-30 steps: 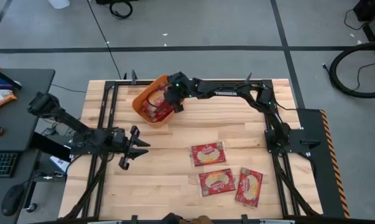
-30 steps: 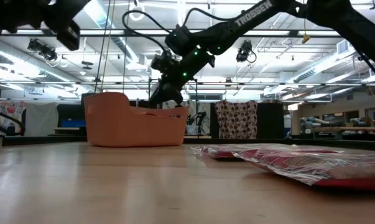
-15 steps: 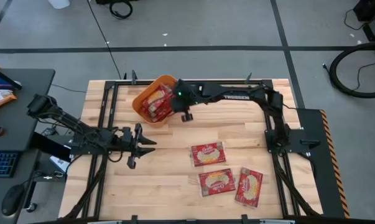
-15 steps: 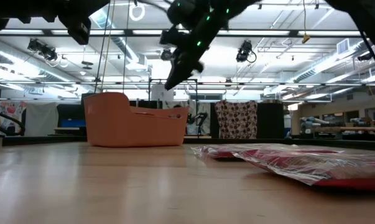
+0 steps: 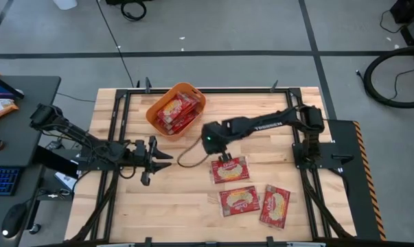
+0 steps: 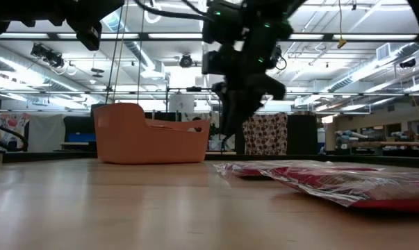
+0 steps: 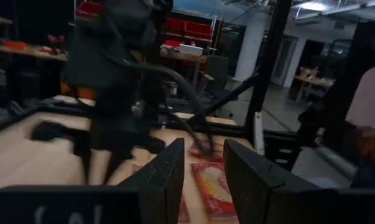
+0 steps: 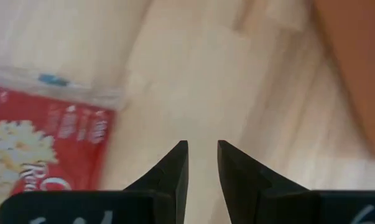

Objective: Sort popcorn bags into baskets
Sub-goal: Put the red popcorn bag into the orange bin

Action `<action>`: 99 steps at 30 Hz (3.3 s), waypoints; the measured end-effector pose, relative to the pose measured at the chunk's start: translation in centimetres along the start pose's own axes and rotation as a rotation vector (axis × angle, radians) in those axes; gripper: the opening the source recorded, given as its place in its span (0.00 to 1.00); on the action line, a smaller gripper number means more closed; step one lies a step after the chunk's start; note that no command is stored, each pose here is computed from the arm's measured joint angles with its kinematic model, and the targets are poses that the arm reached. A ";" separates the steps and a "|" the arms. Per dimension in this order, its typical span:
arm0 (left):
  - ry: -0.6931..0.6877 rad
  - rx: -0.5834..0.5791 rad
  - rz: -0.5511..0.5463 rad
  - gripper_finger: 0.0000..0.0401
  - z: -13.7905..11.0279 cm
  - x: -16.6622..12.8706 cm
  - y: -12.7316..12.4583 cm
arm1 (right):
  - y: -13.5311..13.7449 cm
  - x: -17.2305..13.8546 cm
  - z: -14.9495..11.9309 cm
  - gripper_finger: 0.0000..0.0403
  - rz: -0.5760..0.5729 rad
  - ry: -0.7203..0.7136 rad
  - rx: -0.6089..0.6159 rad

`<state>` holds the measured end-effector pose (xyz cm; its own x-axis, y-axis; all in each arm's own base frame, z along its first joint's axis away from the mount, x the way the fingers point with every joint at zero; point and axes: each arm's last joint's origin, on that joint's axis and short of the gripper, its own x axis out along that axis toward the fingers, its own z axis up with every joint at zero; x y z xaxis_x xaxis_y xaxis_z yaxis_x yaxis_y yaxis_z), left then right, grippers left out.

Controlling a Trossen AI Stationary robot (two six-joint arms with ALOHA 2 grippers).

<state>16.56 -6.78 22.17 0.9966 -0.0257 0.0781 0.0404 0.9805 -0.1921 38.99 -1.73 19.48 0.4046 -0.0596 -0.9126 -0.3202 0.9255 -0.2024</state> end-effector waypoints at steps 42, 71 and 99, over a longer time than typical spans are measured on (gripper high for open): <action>-0.047 0.023 0.030 0.29 0.4 0.0 0.1 | 17.0 0.7 -4.2 0.52 -0.148 -0.078 0.124; -0.073 0.026 0.087 0.29 0.7 0.0 0.2 | 18.7 2.4 -7.5 0.08 -0.200 -0.136 0.106; -0.091 0.022 0.085 0.29 0.9 -0.1 0.2 | 11.8 -3.3 1.3 0.01 -0.736 -0.080 -0.113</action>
<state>16.46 -6.45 22.97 0.9858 0.0740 0.1509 -0.0461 0.9825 -0.1804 34.95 9.90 20.50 0.6077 -0.6174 -0.4995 -0.0269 0.6126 -0.7900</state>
